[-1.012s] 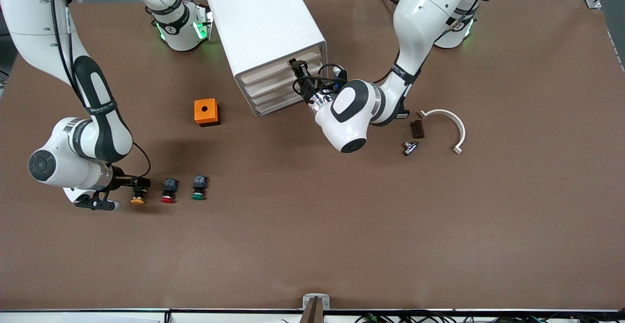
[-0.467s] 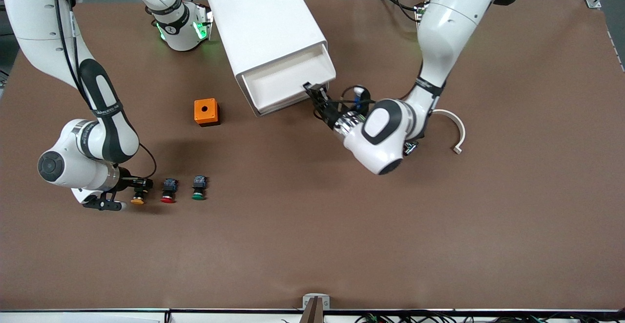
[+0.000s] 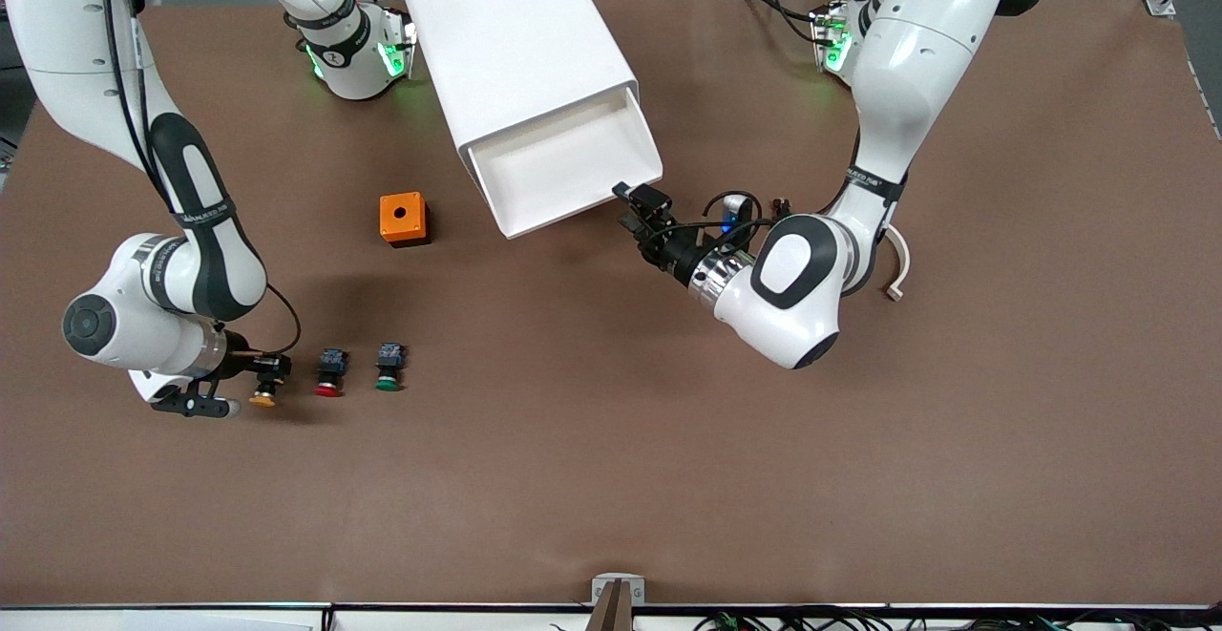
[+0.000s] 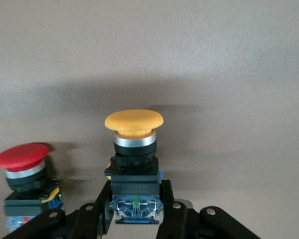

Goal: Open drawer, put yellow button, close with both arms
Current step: 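Grasp the yellow button with the right gripper while the left gripper releases, then lift the yellow button with the right gripper while the left gripper withdraws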

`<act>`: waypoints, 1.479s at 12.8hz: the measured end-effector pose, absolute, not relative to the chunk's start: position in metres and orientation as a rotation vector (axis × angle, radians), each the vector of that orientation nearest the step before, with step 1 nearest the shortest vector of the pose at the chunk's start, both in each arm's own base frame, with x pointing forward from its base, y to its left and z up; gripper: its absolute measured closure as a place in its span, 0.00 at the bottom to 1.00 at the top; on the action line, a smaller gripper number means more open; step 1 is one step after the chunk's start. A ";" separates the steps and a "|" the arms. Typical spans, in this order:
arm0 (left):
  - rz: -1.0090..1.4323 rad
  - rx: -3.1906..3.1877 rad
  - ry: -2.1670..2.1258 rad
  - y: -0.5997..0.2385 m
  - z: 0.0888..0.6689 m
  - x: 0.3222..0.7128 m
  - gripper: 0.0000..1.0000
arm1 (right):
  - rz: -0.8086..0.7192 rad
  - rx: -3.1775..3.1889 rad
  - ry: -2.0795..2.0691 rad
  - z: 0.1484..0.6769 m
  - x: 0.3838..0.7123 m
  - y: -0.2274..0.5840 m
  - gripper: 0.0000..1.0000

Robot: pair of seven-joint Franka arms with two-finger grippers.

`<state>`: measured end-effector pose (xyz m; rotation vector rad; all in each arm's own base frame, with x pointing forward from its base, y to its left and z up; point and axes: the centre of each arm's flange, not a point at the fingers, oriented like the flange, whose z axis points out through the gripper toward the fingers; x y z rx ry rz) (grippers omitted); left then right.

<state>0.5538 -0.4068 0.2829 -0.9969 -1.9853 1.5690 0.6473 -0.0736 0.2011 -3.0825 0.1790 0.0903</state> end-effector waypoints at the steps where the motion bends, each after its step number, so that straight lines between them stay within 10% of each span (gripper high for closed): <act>1: 1.566 -1.000 -2.007 -0.401 0.286 0.561 0.11 | 0.082 -3.081 0.177 0.212 0.649 -0.074 0.59; 19: 0.774 -2.456 -1.673 -0.262 0.359 0.641 0.00 | 0.285 -3.035 0.753 0.495 0.590 0.096 0.59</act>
